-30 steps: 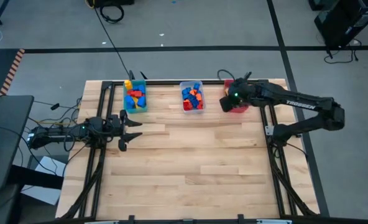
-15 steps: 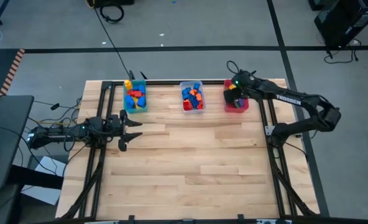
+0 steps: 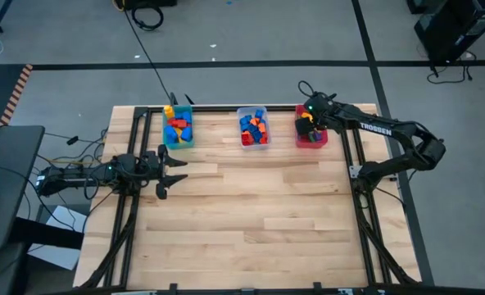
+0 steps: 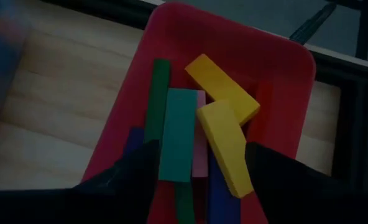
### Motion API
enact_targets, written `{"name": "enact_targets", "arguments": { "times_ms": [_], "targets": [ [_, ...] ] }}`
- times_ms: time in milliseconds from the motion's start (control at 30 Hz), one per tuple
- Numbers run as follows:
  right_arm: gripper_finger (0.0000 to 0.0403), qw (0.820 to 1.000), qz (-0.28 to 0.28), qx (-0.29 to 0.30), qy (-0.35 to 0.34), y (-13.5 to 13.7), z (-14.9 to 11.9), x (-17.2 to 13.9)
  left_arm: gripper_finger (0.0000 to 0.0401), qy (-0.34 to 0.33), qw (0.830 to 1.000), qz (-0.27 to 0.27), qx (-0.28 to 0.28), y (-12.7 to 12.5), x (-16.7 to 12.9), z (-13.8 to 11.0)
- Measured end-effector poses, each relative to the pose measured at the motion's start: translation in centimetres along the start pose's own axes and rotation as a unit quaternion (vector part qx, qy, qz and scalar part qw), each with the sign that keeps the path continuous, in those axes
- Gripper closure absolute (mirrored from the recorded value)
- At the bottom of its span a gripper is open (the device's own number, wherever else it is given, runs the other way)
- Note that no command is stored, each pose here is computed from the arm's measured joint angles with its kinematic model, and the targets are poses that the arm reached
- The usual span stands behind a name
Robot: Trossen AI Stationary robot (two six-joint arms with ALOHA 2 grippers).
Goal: Sort blocks by size
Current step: Put the yellow block into the red bin, then return to Home Position
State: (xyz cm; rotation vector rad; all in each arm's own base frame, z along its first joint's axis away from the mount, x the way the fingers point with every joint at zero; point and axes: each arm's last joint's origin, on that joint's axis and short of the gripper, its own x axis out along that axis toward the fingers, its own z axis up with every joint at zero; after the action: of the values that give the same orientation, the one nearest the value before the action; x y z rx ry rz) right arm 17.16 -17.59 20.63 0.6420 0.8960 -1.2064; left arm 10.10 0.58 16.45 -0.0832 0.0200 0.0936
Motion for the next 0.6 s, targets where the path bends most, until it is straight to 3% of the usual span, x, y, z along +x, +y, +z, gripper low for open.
{"name": "enact_targets", "arguments": {
  "times_ms": [267,600],
  "targets": [
    [0.0200,1.000,0.011,-0.001,0.011,0.02,-0.13,-0.02,0.0182,0.000,1.000,0.000,0.000,0.00,0.00,0.00],
    [0.0390,0.997,0.055,-0.043,0.019,0.58,-0.31,-0.45,0.0182,0.000,1.000,0.000,0.000,0.00,0.00,0.00]
  ]
}}
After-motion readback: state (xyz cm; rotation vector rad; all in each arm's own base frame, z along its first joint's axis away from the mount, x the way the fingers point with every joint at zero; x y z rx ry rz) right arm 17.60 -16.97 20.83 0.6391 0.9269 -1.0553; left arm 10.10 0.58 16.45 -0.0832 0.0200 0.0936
